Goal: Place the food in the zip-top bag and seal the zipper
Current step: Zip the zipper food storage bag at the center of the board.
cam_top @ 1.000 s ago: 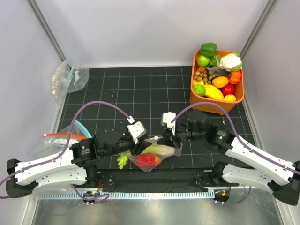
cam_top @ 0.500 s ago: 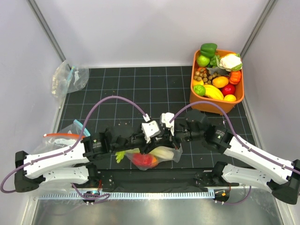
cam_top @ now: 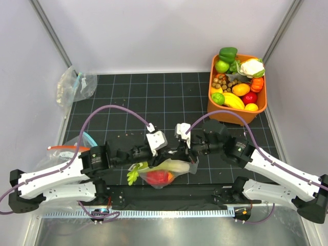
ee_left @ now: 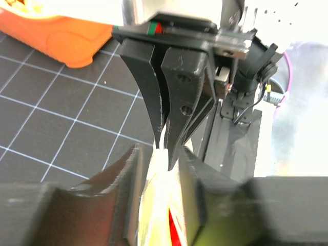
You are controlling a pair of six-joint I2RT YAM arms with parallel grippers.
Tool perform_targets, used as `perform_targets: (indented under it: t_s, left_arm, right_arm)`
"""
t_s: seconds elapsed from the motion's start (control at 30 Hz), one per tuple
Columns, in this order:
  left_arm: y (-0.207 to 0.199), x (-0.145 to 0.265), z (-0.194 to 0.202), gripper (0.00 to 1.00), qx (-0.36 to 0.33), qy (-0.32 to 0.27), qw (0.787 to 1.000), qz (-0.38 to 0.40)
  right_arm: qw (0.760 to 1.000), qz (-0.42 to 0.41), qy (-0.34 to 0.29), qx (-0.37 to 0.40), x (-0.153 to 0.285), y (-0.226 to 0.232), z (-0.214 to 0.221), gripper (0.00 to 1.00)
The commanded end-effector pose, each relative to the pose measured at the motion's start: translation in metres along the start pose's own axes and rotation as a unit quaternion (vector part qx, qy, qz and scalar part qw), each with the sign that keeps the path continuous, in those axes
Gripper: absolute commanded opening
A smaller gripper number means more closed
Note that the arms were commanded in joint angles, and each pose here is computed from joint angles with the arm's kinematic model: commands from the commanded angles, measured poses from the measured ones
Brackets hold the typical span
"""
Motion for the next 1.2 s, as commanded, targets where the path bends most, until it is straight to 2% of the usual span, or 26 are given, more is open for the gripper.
perform_targets:
  t_s: [0.0, 0.07, 0.17, 0.23, 0.27, 0.3, 0.37, 0.43, 0.47, 0.57, 0.6, 1.03, 1.07, 1.13, 1.17]
  left_arm:
    - [0.004, 0.003, -0.013, 0.33, -0.003, -0.033, 0.999, -0.009]
    - [0.004, 0.001, -0.011, 0.26, -0.003, -0.027, 1.000, -0.010]
    - [0.007, -0.004, -0.007, 0.25, -0.003, -0.008, 1.000, -0.022]
    - [0.008, -0.007, -0.005, 0.31, -0.003, 0.001, 1.000, -0.023]
    - [0.007, -0.008, -0.005, 0.42, -0.003, 0.002, 1.000, -0.022]
    - [0.007, -0.008, -0.005, 0.46, -0.003, 0.001, 1.000, -0.021]
    - [0.008, -0.007, -0.005, 0.48, -0.002, 0.001, 1.000, -0.022]
    - [0.008, -0.005, -0.006, 0.34, -0.003, -0.001, 1.000, -0.023]
    - [0.010, -0.004, -0.006, 0.21, -0.002, -0.001, 1.000, -0.031]
    - [0.016, 0.002, -0.004, 0.03, 0.003, -0.002, 0.998, -0.060]
    - [0.018, 0.004, -0.003, 0.01, 0.007, -0.002, 0.998, -0.070]
    - [0.029, 0.050, 0.019, 0.00, 0.072, -0.031, 0.985, -0.156]
    - [0.029, 0.050, 0.020, 0.01, 0.072, -0.032, 0.984, -0.159]
    - [0.030, 0.047, 0.019, 0.09, 0.071, -0.028, 0.984, -0.159]
    - [0.030, 0.046, 0.017, 0.04, 0.069, -0.027, 0.985, -0.159]
  right_arm:
    - [0.999, -0.017, -0.040, 0.020, 0.004, 0.009, -0.025, 0.01]
    - [0.999, -0.016, -0.040, 0.021, 0.004, 0.009, -0.025, 0.01]
    - [0.999, -0.017, -0.040, 0.021, 0.004, 0.009, -0.025, 0.01]
    - [0.999, -0.016, -0.040, 0.020, 0.004, 0.009, -0.025, 0.01]
    - [0.999, -0.016, -0.040, 0.019, 0.004, 0.008, -0.025, 0.01]
    - [0.999, -0.016, -0.041, 0.020, 0.004, 0.009, -0.026, 0.01]
    - [0.999, -0.017, -0.041, 0.019, 0.004, 0.009, -0.026, 0.01]
    - [0.999, -0.017, -0.041, 0.019, 0.005, 0.009, -0.026, 0.01]
    - [0.999, -0.017, -0.041, 0.019, 0.005, 0.009, -0.026, 0.01]
    - [0.999, -0.014, -0.042, 0.018, 0.005, 0.008, -0.026, 0.01]
    - [0.999, -0.007, -0.044, 0.018, 0.005, 0.007, -0.026, 0.01]
    - [0.986, 0.117, -0.121, 0.002, 0.029, -0.016, -0.036, 0.01]
    - [0.985, 0.117, -0.124, 0.003, 0.029, -0.017, -0.037, 0.01]
    - [0.987, 0.107, -0.123, 0.003, 0.027, -0.015, -0.037, 0.01]
    - [0.987, 0.107, -0.121, 0.001, 0.026, -0.016, -0.037, 0.01]
Point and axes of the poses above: each gripper's point midway between its finger pads, its own x axis back along the fingers, its own y axis along the line the jaws close on, z = x × y, the point moved 5 cm from there along x, back along the fingers, and after that the axes turned 12 degrees about -x, right-handed, at the moved point
